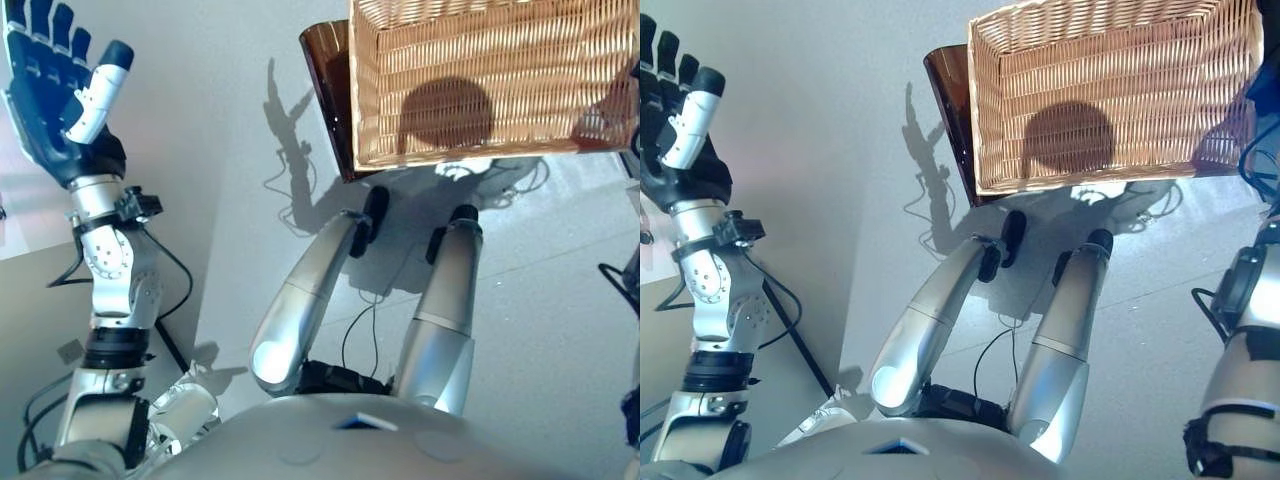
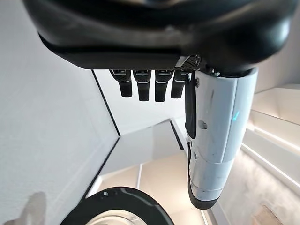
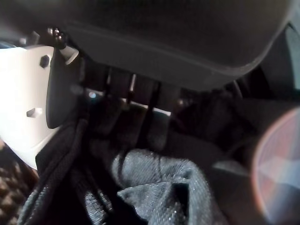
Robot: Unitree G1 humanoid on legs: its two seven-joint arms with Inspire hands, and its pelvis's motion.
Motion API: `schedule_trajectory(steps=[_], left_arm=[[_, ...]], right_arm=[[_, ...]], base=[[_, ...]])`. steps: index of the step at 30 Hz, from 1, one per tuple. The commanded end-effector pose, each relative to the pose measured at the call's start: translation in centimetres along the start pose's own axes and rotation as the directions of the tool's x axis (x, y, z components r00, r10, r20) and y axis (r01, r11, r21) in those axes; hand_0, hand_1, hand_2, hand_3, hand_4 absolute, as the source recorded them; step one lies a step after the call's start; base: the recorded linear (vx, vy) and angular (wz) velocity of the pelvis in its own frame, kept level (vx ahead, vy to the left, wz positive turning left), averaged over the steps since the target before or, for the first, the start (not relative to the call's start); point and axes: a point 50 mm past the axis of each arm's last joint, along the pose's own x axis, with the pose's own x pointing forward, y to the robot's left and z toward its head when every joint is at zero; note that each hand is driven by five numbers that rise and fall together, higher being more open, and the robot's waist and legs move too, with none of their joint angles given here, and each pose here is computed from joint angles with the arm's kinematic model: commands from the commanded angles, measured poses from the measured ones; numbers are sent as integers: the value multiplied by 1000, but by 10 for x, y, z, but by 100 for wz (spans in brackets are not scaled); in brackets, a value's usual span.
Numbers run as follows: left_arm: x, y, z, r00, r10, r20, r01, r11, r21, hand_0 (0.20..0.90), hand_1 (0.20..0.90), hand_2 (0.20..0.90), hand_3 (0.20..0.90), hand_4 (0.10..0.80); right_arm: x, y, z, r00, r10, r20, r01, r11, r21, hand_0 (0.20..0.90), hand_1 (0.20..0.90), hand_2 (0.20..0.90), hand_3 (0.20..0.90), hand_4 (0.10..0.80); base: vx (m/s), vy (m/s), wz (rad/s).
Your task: Pick up the clothes and place them into the washing machine
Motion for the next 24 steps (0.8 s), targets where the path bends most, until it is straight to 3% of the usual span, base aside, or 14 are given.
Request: schedule_trajectory(steps=[1, 7, 8, 11, 24], left_arm=[[10, 21, 36, 968, 103, 227, -96, 994, -41, 900, 900, 900, 900, 800], [7, 21, 31, 979, 69, 191, -63, 997, -37, 900, 900, 900, 900, 800], [9, 21, 30, 981, 56, 183, -50, 998, -34, 900, 900, 900, 900, 800], [10, 19, 29, 984, 25, 174, -21, 999, -29, 900, 900, 900, 900, 800], [-1, 21, 22, 993, -21, 115, 23, 1000, -12, 900, 900, 900, 900, 800]], right_arm=[[31, -35, 59, 963, -28, 269, 62, 991, -118, 200, 200, 200, 200, 300], [38, -40, 68, 941, 1, 337, 123, 930, -348, 200, 200, 200, 200, 300], [41, -40, 76, 926, 40, 375, 144, 882, -449, 200, 200, 200, 200, 300], [48, -39, 97, 902, 70, 427, 186, 829, -528, 200, 200, 200, 200, 300], [61, -45, 179, 787, 50, 615, 385, 739, -553, 200, 200, 200, 200, 300]], base=[[76, -78, -6], [2, -33, 4], [27, -3, 16], [-12, -23, 8], [4, -72, 4]])
